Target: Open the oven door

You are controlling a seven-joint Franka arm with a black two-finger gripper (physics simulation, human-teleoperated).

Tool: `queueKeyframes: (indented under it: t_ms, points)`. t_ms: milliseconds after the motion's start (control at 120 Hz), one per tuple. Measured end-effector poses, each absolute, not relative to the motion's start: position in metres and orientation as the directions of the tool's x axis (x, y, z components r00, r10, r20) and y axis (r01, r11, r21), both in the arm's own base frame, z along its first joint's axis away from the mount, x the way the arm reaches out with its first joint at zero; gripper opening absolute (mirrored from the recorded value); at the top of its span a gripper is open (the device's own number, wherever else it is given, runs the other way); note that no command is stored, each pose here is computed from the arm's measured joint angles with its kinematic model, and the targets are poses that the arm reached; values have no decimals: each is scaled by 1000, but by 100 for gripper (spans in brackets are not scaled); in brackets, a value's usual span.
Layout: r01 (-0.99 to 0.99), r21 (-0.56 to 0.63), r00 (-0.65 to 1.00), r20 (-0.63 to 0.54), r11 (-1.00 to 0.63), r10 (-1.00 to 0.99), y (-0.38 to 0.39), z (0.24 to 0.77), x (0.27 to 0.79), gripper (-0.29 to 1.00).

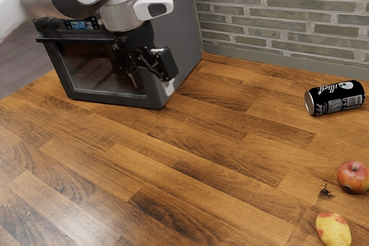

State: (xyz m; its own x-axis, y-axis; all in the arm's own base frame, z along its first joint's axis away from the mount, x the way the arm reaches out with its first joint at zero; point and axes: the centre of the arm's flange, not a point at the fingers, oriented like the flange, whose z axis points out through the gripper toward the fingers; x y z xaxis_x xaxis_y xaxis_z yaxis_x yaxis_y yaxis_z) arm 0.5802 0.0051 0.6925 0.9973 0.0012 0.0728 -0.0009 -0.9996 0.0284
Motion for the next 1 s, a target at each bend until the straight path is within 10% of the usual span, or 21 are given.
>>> queueKeyframes:
  t_ms: [192,392,1000]
  points:
    - [-4,31,1000,29,-999,-3,5,693,575,70]
    - [38,-156,951,309,-987,-12,125,848,458,70]
    - [-469,-424,696,362,-775,-620,272,712,506,70]
